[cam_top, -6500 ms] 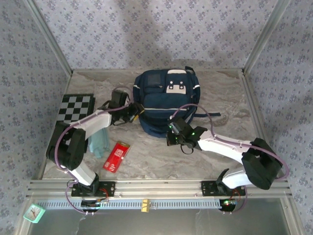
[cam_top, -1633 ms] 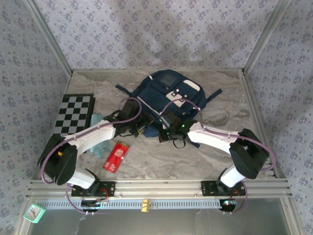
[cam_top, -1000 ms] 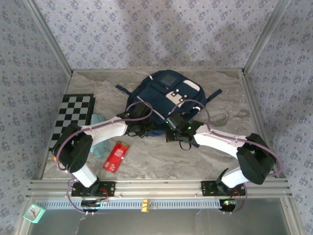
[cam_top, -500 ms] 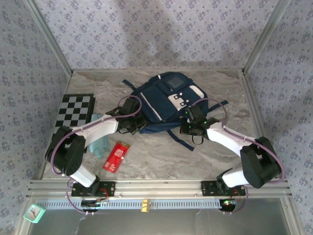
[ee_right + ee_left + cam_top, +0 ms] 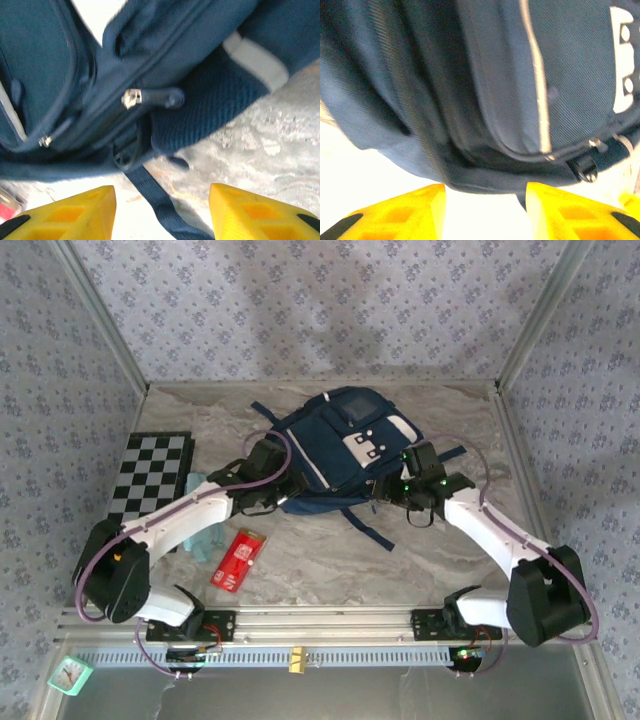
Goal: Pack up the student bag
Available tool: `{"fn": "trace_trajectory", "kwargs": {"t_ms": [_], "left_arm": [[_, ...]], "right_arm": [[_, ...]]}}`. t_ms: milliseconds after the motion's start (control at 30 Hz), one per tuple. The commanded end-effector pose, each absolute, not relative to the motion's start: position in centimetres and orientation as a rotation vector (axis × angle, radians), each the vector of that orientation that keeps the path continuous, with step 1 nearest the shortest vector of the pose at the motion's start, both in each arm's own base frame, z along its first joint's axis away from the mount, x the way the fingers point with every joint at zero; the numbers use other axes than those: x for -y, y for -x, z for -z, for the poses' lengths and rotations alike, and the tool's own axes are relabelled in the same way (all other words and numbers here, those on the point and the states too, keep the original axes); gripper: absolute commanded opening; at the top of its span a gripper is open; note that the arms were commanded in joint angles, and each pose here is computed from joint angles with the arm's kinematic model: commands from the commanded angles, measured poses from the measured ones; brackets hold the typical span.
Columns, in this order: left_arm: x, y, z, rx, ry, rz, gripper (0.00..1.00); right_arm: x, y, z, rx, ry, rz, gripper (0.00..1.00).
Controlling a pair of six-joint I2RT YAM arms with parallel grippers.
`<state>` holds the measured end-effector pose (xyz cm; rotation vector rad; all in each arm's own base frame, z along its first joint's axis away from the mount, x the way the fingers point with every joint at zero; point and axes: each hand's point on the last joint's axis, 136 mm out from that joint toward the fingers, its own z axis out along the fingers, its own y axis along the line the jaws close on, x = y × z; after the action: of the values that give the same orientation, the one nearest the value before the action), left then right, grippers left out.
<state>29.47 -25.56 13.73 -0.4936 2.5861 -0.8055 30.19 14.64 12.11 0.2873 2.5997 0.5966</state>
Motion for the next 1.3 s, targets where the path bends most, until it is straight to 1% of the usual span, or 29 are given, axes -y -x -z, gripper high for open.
{"fn": "trace_trajectory", "kwargs": {"t_ms": [0, 167, 333, 433, 533, 667, 800, 933, 1033, 1067, 1200, 1267], "left_arm": [[28.7, -30.7, -14.9, -2.57, 0.387, 0.831, 0.46], [32.6, -30.1, -13.5, -2.611, 0.279, 0.873, 0.45], [32.3, -29.4, -10.1, -2.687, 0.289, 0.802, 0.43], [32.0, -28.8, -9.1, -2.694, 0.289, 0.779, 0.43], [31.6, -28.4, -8.1, -2.715, 0.29, 0.745, 0.41], [31.3, -27.7, -7.0, -2.751, 0.28, 0.707, 0.4], [30.8, -27.3, -6.2, -2.762, 0.274, 0.662, 0.4], [30.9, -27.3, -6.1, -2.764, 0.266, 0.66, 0.4], [30.8, -27.3, -5.9, -2.77, 0.254, 0.636, 0.4], [30.8, -27.2, -6.0, -2.771, 0.253, 0.632, 0.4], [30.7, -27.0, -5.9, -2.774, 0.243, 0.621, 0.4], [30.7, -27.0, -6.0, -2.771, 0.233, 0.607, 0.4]], "right_arm": [[-15.1, -32.7, -13.5, -2.559, -0.488, -0.75, 0.54], [-14.6, -35.9, -12.4, -2.543, -0.663, -0.756, 0.52], [-14.3, -38.5, -11.3, -2.555, -0.729, -0.704, 0.51], [-15.2, -39.5, -11.0, -2.547, -0.735, -0.74, 0.49], [-14.5, -39.9, -10.1, -2.566, -0.767, -0.646, 0.5], [-14.4, -40.8, -10.0, -2.524, -0.847, -0.728, 0.51], [-15.0, -41.1, -11.8, -2.487, -0.821, -0.704, 0.48], [-15.4, -41.7, -12.2, -2.468, -0.84, -0.722, 0.42], [-15.8, -42.6, -12.2, -2.479, -0.834, -0.737, 0.35], [-15.9, -42.6, -12.1, -2.486, -0.828, -0.739, 0.35], [-16.2, -41.9, -12.6, -2.49, -0.799, -0.702, 0.37], [-16.0, -41.3, -13.0, -2.477, -0.798, -0.684, 0.42]]}}
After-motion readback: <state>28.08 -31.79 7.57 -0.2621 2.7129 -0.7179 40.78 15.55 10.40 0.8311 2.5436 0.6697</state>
